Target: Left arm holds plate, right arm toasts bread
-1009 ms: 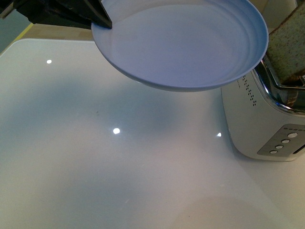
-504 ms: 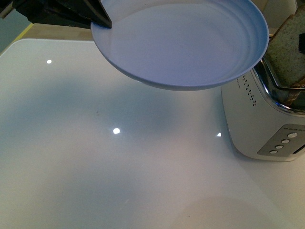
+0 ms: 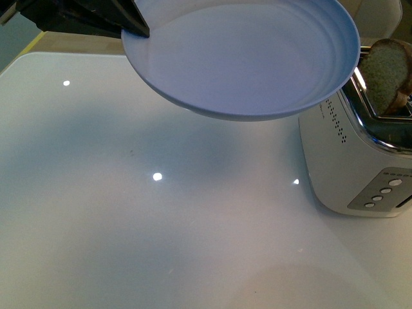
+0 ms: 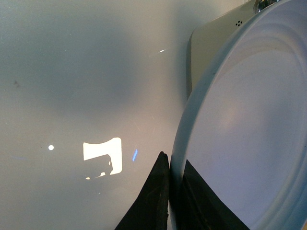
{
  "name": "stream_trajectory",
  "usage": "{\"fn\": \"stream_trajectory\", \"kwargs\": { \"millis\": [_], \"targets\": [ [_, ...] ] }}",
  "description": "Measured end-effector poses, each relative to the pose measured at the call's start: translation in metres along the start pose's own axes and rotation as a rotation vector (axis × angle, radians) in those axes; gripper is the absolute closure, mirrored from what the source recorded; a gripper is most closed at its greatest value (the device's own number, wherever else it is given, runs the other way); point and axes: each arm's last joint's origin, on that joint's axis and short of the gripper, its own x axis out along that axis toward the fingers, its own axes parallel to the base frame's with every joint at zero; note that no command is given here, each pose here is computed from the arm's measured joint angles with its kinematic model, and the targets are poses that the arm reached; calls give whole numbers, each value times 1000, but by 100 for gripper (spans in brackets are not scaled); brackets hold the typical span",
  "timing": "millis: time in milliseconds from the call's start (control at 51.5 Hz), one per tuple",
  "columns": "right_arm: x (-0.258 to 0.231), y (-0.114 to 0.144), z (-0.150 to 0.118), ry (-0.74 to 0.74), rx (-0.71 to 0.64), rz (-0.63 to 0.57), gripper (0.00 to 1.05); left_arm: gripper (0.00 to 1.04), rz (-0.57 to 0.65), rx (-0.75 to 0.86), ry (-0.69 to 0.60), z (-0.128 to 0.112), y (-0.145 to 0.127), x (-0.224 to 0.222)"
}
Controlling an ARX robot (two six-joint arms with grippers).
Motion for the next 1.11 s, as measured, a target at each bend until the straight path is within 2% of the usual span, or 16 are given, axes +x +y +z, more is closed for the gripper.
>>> {"fn": "stream_trajectory", "kwargs": {
  "millis": [213,388,485,563,679,854,951,1106],
  "targets": [
    [-46,-16,14,-182,135,-9,9,102,-1,0,-4,0,1,0],
    [-47,-16,13,-203,140,-6,10,102,2,-3,1,-1,2,1],
    [-52,-15,-2,-392,72,-4,27,102,4,-5,4,-2,3,1],
    [-60,-14,-15,-456,47,-6,39,102,5,-5,3,-2,3,1],
    [-71,-14,-29,-474,36,-8,55,102,6,-5,2,-2,4,0],
    [-84,-13,-57,-459,24,-10,89,102,11,-4,-3,-2,6,-1],
    [-91,-13,-65,-465,23,-10,103,102,16,-3,-7,-1,7,-3],
    [-99,-13,-76,-465,19,-11,103,102,22,-1,-8,-1,6,-4]
  ]
}}
